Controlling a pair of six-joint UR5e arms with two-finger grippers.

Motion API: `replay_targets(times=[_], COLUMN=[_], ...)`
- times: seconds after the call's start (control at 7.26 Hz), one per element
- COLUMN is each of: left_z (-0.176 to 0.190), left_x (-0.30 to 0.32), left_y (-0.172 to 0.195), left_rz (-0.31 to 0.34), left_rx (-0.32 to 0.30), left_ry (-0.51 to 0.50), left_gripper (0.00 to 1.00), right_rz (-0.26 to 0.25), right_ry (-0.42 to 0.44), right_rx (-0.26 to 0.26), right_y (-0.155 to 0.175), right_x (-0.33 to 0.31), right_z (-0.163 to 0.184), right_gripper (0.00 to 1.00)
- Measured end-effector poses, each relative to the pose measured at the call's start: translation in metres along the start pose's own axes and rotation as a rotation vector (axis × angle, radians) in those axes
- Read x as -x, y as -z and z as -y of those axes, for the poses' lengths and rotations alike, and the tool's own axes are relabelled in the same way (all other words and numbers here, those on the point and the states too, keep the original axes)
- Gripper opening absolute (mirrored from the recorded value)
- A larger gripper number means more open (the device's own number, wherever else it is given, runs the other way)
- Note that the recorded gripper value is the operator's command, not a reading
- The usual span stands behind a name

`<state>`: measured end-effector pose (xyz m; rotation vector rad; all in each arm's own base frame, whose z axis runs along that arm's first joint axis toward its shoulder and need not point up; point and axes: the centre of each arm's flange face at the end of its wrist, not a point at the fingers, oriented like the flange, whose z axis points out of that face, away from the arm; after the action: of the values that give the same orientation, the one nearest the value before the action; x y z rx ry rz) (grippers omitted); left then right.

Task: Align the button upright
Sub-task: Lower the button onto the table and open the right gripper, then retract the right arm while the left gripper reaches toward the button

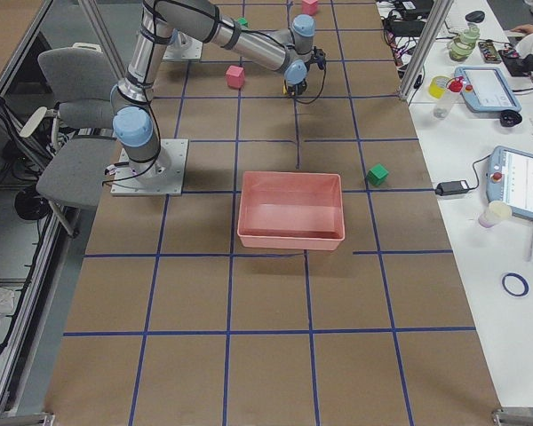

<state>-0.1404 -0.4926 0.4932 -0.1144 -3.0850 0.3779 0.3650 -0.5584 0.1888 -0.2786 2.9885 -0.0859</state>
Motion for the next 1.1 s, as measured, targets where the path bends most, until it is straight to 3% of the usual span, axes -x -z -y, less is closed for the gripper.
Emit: replay_targets(times=[0.14,0.69,0.83,1.1], left_z=[-0.003,-0.010,-0.011,-0.015], left_x=[-0.003,-0.005,-0.010,-0.033], left_y=[-0.004,-0.016,-0.017,-0.025], left_rz=[0.004,0.023,0.021,0.017], left_rx=[0.009,0.031,0.029,0.000], left_ry=[0.017,0.076,0.095,0.101], left_gripper=[1.00,1.00,1.00,1.00], right_rz=[0.005,0.029,0.019,-0.013], right_ry=[0.002,0.012,0.007,-0.060], right_rx=[-0.013,-0.119,-0.124,-0.044], right_y=[-0.001,0.031,0.058,0.138], right_x=[0.000,0.002,-0.009,-0.082], right_z=[-0.002,0.004,0.006,0.003], right_gripper=[1.00,1.00,1.00,1.00])
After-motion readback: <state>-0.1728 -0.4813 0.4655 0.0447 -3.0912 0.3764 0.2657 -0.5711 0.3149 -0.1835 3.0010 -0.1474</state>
